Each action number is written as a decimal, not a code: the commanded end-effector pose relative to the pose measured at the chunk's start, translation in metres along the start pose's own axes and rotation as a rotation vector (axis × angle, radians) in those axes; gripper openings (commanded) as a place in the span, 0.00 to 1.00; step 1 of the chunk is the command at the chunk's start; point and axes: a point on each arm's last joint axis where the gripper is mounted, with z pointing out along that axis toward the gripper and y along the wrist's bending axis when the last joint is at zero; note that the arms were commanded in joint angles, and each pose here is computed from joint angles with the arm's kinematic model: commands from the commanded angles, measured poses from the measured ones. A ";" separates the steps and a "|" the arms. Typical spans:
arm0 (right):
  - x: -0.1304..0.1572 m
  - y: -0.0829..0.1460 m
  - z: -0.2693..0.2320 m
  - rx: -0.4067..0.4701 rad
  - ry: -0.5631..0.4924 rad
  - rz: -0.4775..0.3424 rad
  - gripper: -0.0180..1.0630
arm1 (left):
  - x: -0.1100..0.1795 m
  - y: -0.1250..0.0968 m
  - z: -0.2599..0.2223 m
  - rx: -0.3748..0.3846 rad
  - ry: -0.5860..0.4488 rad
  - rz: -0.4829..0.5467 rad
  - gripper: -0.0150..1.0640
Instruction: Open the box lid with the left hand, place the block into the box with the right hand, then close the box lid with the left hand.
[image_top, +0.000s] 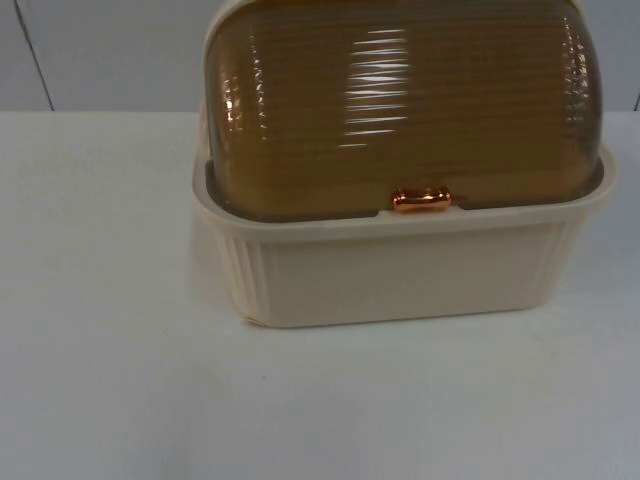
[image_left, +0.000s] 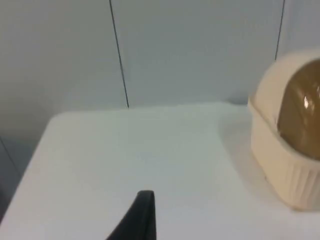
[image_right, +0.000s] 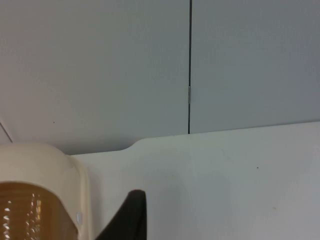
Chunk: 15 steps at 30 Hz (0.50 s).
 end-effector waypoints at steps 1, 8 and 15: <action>0.007 0.000 0.009 0.002 0.040 -0.002 0.97 | 0.008 0.000 0.010 0.000 0.040 -0.011 0.97; 0.025 -0.001 0.029 0.016 0.125 -0.014 0.97 | 0.029 0.001 0.031 -0.001 0.136 -0.015 0.97; 0.026 0.000 0.034 0.015 0.108 -0.013 0.97 | 0.042 0.002 0.042 0.001 0.190 -0.018 0.97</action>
